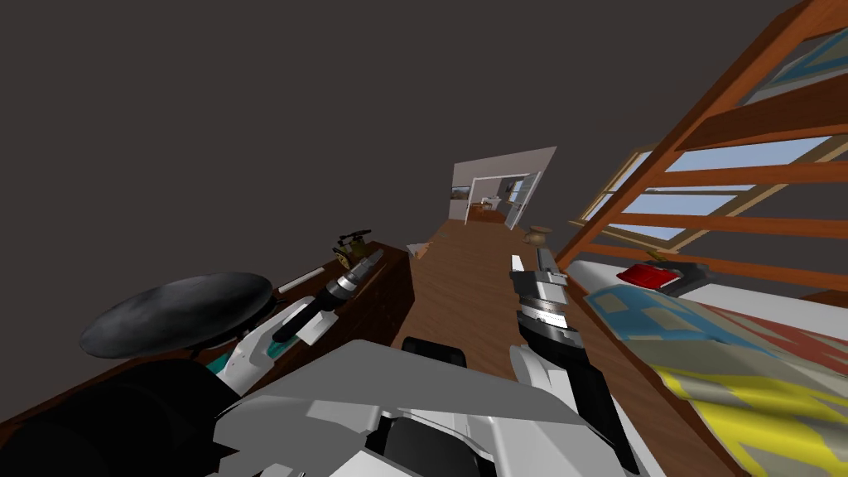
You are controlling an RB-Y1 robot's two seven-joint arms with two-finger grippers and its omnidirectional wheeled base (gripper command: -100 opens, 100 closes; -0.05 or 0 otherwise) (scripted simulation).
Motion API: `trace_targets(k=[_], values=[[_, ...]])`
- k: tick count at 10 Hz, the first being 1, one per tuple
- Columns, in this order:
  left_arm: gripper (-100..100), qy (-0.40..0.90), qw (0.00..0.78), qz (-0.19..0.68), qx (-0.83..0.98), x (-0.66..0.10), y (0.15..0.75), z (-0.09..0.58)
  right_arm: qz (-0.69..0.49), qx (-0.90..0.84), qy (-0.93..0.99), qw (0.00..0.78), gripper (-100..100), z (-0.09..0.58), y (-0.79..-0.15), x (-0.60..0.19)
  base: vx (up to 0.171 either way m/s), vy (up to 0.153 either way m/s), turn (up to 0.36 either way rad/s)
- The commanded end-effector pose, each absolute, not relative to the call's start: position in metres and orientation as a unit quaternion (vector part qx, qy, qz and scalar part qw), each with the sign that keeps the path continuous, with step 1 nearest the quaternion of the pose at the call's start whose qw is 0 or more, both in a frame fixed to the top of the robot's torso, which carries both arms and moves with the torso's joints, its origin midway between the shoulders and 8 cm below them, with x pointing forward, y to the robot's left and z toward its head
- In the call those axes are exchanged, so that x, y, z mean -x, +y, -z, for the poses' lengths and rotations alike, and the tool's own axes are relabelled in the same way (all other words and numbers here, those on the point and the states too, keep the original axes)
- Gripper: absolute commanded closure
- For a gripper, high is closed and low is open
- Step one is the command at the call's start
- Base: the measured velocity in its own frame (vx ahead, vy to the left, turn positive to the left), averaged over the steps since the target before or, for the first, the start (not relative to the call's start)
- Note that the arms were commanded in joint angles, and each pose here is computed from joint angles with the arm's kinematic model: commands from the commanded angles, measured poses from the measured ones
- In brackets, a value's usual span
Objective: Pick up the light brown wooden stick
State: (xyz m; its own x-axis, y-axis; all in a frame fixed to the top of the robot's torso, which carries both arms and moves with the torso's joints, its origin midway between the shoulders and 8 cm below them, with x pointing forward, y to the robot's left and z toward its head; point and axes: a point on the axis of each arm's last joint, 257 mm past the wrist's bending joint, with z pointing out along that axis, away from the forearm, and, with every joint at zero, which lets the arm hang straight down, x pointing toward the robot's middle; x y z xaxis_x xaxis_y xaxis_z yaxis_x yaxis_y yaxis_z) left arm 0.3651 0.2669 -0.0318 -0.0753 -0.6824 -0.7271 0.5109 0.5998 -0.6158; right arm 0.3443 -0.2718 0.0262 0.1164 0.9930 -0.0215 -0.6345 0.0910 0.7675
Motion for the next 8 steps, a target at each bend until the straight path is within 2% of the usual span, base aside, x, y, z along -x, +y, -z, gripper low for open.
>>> trace_targets(k=[1,8], values=[[-100,0.594,0.671,0.439,0.065,-0.365,0.265,0.034,-0.599,-0.31,0.289,0.68,0,-0.026,-0.272,-0.344,0.024,-0.015,0.001],[-100,0.673,0.607,0.421,0.031,-0.365,0.257,0.074,-0.599,-0.31,0.289,0.68,0,-0.026,-0.272,-0.344,0.053,-0.022,-0.055]])
